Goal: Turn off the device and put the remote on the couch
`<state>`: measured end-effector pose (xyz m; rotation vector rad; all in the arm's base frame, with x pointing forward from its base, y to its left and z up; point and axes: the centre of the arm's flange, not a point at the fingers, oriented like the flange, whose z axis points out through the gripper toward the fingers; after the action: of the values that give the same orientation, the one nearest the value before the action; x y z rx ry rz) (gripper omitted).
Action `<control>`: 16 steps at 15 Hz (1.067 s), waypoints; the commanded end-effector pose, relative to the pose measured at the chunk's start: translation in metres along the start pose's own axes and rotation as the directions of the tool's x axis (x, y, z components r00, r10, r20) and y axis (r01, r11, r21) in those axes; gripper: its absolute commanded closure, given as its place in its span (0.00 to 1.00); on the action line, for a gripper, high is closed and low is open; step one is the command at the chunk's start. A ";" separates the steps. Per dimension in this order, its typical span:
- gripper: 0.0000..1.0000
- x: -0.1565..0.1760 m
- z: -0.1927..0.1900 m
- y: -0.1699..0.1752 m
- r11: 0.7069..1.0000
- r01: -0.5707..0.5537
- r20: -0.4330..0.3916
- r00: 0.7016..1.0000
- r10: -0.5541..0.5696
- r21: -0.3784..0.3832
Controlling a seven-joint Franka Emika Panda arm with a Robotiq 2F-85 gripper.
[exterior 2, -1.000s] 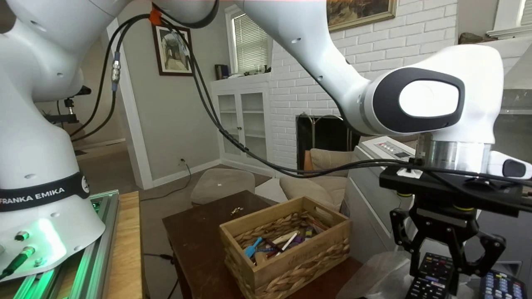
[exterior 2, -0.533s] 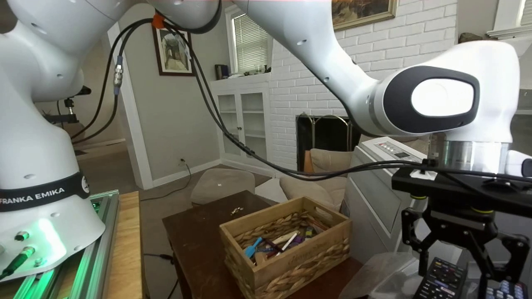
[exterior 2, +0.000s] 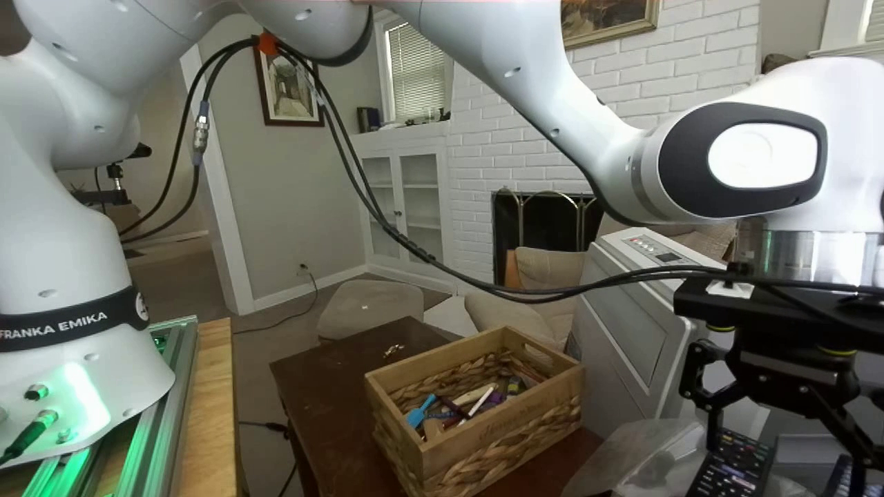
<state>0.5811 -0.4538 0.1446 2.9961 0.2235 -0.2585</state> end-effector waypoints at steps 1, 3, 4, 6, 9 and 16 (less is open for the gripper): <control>0.00 0.004 -0.013 0.002 0.999 -0.003 0.005 1.000 0.003 0.051; 0.00 -0.003 -0.034 -0.013 0.993 -0.027 -0.025 0.999 0.030 0.115; 0.00 -0.011 -0.052 -0.024 0.986 -0.047 -0.057 0.997 0.056 0.157; 0.00 -0.025 -0.087 -0.041 0.974 -0.073 -0.121 0.988 0.100 0.216; 0.00 -0.039 -0.134 -0.058 0.967 -0.146 -0.172 0.968 0.183 0.210; 0.00 -0.060 -0.202 -0.103 0.955 -0.256 -0.237 0.928 0.287 0.152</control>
<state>0.5665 -0.3713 0.3251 3.1529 -0.1155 0.1196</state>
